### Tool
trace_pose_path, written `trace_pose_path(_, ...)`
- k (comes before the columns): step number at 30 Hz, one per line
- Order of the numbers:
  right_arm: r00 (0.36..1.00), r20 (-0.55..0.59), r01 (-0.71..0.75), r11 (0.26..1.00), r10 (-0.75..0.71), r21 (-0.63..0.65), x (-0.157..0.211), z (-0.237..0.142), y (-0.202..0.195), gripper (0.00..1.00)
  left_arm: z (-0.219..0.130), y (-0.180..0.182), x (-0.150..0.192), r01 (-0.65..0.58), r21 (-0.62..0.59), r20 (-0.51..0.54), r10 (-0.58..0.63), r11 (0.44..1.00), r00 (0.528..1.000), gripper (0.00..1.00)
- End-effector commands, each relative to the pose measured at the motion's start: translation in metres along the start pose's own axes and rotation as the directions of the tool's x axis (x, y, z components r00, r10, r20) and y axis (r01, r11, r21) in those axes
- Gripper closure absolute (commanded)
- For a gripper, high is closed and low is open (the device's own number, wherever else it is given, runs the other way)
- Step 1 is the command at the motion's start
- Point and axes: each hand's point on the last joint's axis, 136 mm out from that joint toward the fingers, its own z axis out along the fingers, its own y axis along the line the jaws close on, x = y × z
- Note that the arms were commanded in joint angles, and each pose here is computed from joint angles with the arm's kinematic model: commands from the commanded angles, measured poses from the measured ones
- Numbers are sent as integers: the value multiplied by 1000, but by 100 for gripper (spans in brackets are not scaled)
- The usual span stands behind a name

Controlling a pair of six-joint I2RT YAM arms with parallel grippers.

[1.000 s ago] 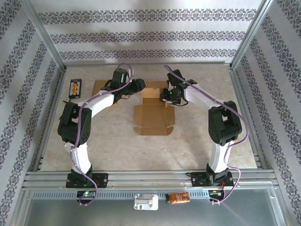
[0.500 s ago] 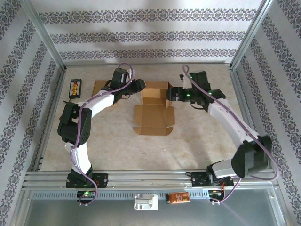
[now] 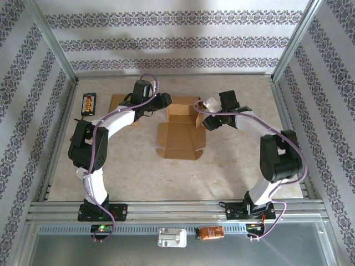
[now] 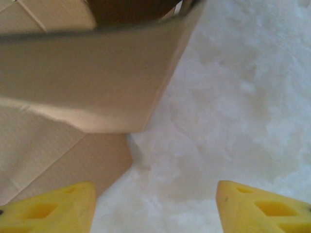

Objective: Fold the paper box

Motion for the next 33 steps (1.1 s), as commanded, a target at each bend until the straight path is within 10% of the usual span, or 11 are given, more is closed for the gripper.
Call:
trace_pose_path(1, 986, 91, 142, 989, -139, -31, -36, 4, 3, 39, 7, -2, 10, -26, -10, -45, 25, 1000, 999, 64)
trace_pose_path(12, 975, 179, 156, 981, -133, -120, -70, 16, 19, 45, 11, -15, 14, -50, 16, -69, 51, 999, 996, 64)
trace_pose_path(26, 994, 99, 43, 996, -50, 74, -86, 55, -9, 47, 12, -18, 18, -46, 40, -80, 49, 998, 996, 64)
trace_pose_path(33, 996, 59, 61, 987, -71, 150, -91, 70, -16, 87, 11, -21, 17, -45, 48, -78, 49, 998, 996, 64)
